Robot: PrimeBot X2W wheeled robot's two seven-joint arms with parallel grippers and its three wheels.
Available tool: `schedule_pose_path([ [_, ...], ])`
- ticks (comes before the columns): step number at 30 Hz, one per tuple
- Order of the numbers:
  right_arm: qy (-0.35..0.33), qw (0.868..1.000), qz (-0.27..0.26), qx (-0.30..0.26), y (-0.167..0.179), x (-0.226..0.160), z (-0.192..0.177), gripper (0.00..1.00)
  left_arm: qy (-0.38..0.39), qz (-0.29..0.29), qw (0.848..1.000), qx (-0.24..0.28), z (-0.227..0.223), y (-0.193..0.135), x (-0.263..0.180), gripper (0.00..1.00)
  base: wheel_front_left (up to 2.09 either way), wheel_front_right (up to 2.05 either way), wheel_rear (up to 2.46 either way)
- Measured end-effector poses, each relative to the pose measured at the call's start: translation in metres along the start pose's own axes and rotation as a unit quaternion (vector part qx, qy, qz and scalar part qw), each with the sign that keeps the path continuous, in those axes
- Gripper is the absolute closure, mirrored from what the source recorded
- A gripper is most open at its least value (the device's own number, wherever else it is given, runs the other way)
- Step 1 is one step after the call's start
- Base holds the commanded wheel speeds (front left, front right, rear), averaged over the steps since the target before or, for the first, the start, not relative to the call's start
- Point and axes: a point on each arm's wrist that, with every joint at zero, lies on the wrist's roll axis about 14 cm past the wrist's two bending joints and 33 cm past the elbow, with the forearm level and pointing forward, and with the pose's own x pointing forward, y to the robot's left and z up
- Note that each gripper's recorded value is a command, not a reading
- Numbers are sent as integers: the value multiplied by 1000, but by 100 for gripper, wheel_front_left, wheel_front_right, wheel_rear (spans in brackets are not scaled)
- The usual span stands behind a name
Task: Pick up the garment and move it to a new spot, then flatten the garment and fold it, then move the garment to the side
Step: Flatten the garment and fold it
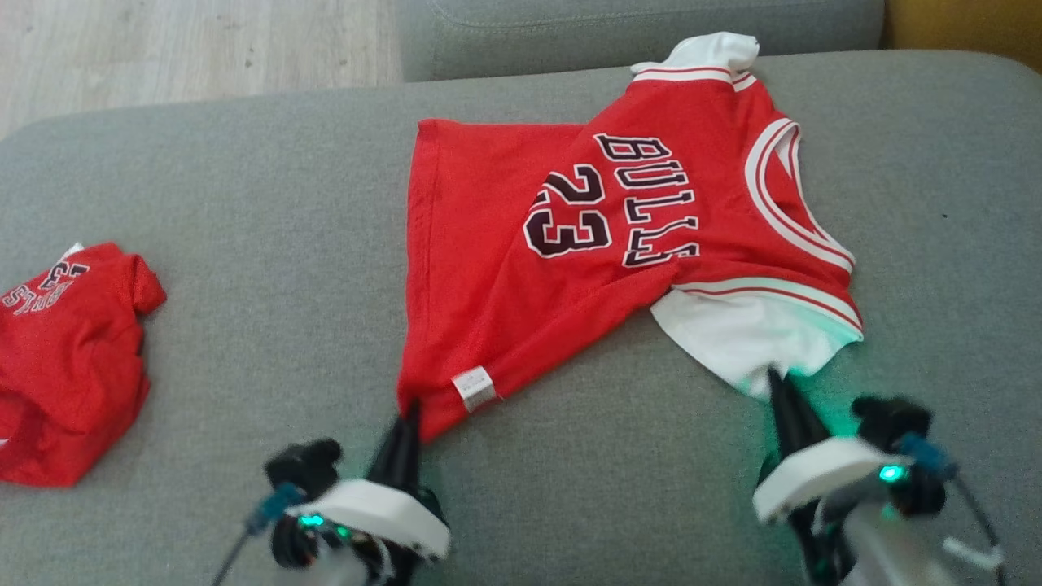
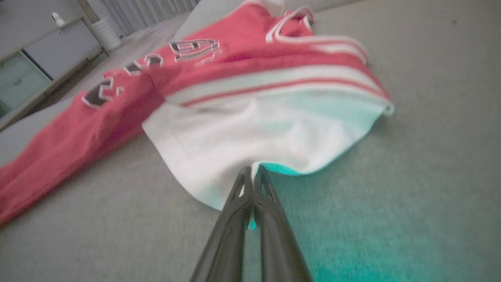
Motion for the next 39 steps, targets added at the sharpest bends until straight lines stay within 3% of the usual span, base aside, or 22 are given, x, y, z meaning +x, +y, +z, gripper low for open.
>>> schedule_pose_path([
  [4,-105,994,-1,18,-4,3,68,100,-61,-8,998,15,46,2,3,100,0,0,0],
  [9,-235,972,6,-3,-15,-8,164,100,-168,-45,980,93,143,-11,3,100,0,0,0],
  [11,-288,957,18,-19,-12,-16,208,100,-208,-63,968,128,183,-23,-1,100,0,0,0],
  [16,-421,905,42,-42,-6,-56,317,100,-278,-105,928,226,255,-58,-24,100,0,0,0],
  [21,-483,870,67,-71,5,-86,374,100,-313,-129,900,275,300,-90,-46,100,0,0,0],
  [24,-494,862,78,-88,14,-93,398,100,-307,-127,897,293,313,-95,-49,100,0,0,0],
  [26,-492,861,82,-100,18,-89,408,100,-290,-119,902,296,314,-92,-42,100,0,0,0],
  [34,-438,888,85,-115,27,-21,412,100,-276,-74,922,262,316,-66,5,100,0,0,0],
  [37,-450,882,81,-116,31,3,428,100,-302,-65,915,259,331,-66,27,100,0,0,0],
  [39,-470,871,77,-122,35,12,444,100,-330,-63,903,269,348,-71,37,100,0,0,0],
])
